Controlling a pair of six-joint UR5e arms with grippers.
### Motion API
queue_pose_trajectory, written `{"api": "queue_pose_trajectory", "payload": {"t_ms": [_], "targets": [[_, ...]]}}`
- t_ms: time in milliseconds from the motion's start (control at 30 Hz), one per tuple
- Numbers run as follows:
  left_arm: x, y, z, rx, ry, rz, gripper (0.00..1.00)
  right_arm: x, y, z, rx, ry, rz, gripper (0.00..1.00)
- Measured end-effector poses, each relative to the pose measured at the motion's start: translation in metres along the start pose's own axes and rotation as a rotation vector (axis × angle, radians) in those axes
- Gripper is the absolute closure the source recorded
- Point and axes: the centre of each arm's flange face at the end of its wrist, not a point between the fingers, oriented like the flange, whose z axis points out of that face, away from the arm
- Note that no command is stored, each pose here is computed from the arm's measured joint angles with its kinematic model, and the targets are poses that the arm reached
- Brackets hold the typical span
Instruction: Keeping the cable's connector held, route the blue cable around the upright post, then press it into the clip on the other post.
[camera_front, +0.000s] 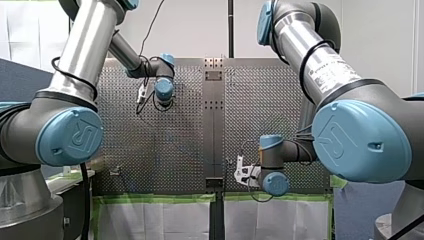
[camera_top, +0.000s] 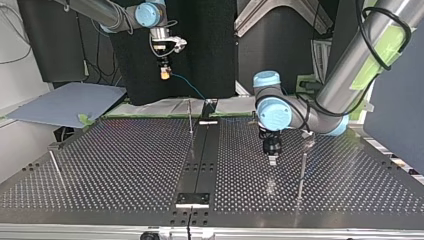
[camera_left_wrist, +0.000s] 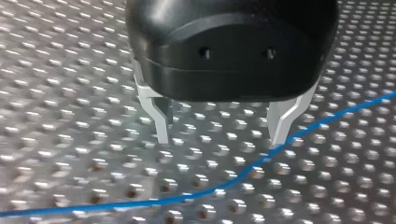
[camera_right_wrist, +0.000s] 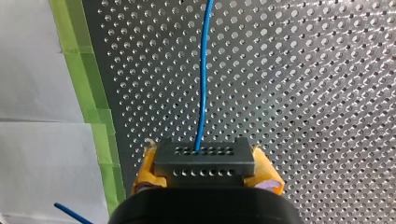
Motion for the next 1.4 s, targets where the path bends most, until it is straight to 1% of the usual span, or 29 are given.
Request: {"api": "queue_pose_trajectory", "payload": {"t_ms": [100, 167, 300, 433, 533, 633, 767, 967, 1133, 1300, 1400], "targets": [[0.006, 0.001, 0.004, -0.012, 0.01, 0.005, 0.01, 0.0, 0.0, 0.0, 0.0, 0.001, 0.0, 1.0], [0.008, 0.005, 0.007, -0.019, 0.012, 0.005, 0.01, 0.0, 0.0, 0.0, 0.0, 0.002, 0.0, 1.0], [0.009, 0.006, 0.01, -0.01, 0.008, 0.003, 0.01, 0.0, 0.0, 0.0, 0.0, 0.002, 0.0, 1.0], [0.017, -0.001, 0.012, 0.001, 0.013, 0.012, 0.01, 0.0, 0.0, 0.0, 0.0, 0.001, 0.0, 1.0], [0.03, -0.013, 0.013, 0.012, 0.032, 0.036, 0.01, 0.0, 0.0, 0.0, 0.0, 0.0, 0.0, 1.0], [0.04, -0.023, 0.012, 0.006, 0.051, 0.069, 0.01, 0.0, 0.0, 0.0, 0.0, -0.001, 0.0, 1.0], [0.045, -0.026, 0.01, -0.024, 0.065, 0.116, 0.01, 0.0, 0.0, 0.0, 0.0, -0.001, 0.0, 1.0], [0.046, -0.025, 0.008, -0.066, 0.074, 0.15, 0.01, 0.0, 0.0, 0.0, 0.0, -0.002, 0.0, 1.0], [0.055, -0.031, 0.008, -0.059, 0.09, 0.174, 0.01, 0.0, -0.001, -0.001, 0.001, -0.004, 0.0, 1.0], [0.08, -0.051, 0.005, -0.054, 0.128, 0.23, 0.01, -0.001, -0.001, -0.001, 0.002, -0.007, -0.001, 1.0], [0.096, -0.058, 0.006, -0.06, 0.155, 0.255, 0.01, -0.001, -0.001, -0.001, 0.002, -0.007, -0.001, 1.0]]}}
